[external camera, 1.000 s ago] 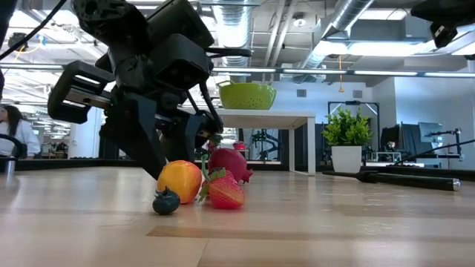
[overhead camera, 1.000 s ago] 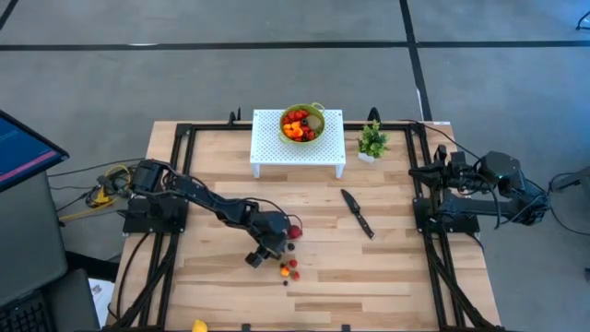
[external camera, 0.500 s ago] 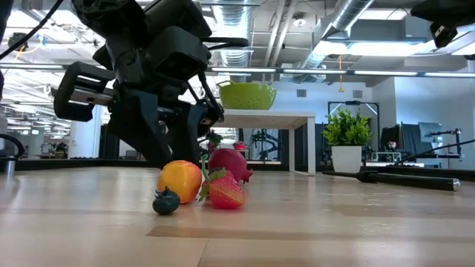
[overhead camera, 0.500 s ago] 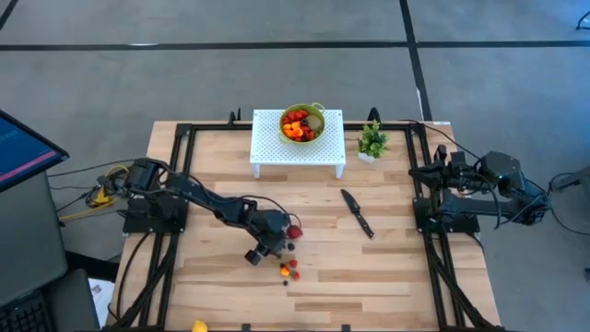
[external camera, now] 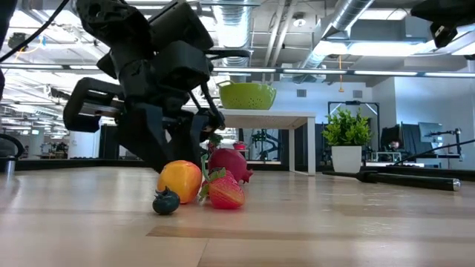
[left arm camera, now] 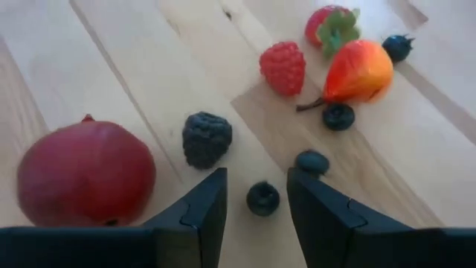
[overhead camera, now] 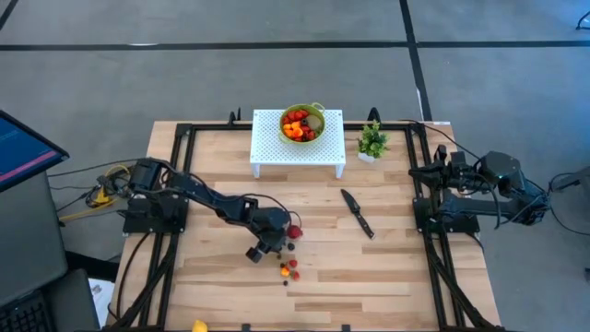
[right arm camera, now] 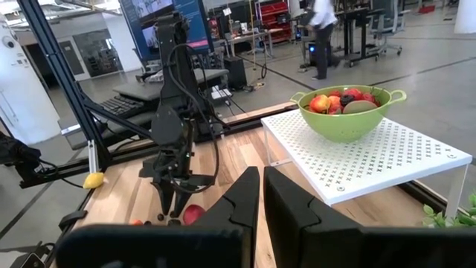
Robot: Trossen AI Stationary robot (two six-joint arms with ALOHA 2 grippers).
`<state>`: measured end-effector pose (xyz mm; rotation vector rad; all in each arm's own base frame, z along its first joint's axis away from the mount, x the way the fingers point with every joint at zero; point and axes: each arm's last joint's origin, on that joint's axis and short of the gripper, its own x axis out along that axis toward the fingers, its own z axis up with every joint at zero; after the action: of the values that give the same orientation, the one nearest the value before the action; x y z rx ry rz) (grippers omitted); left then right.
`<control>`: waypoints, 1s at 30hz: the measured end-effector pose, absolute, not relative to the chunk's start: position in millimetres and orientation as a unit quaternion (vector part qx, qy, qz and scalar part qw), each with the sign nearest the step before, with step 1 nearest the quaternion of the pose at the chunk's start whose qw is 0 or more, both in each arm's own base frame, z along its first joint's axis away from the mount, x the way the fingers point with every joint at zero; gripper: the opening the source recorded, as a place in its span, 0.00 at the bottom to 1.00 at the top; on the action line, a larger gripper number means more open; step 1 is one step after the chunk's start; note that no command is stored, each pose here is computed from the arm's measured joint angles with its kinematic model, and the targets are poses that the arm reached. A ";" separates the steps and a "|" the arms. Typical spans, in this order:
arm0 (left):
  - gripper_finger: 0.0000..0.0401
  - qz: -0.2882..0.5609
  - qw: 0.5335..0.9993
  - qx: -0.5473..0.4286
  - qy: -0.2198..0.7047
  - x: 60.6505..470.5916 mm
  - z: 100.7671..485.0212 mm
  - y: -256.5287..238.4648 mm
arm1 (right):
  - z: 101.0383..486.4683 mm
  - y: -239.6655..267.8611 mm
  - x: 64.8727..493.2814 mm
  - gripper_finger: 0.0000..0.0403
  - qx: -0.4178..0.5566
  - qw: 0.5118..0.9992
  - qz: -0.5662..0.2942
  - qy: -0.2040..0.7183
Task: Pick & Place Fruit
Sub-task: Put the black blueberry into the green strainer bowl
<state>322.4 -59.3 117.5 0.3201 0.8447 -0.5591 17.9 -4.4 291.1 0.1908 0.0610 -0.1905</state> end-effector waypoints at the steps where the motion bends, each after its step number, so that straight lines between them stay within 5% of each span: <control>1: 0.34 -0.265 0.862 0.152 0.405 321.8 116.6 -58.3 | 291.2 -4.4 17.8 0.04 0.095 0.990 -0.095 0.030; 30: 0.28 -0.258 0.863 0.150 0.408 321.9 114.2 -58.3 | 291.2 -4.4 17.9 0.04 0.095 0.990 -0.095 0.030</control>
<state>321.9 -58.3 114.2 0.3154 0.8565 -0.5407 17.9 -4.4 291.2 0.1908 0.0607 -0.1906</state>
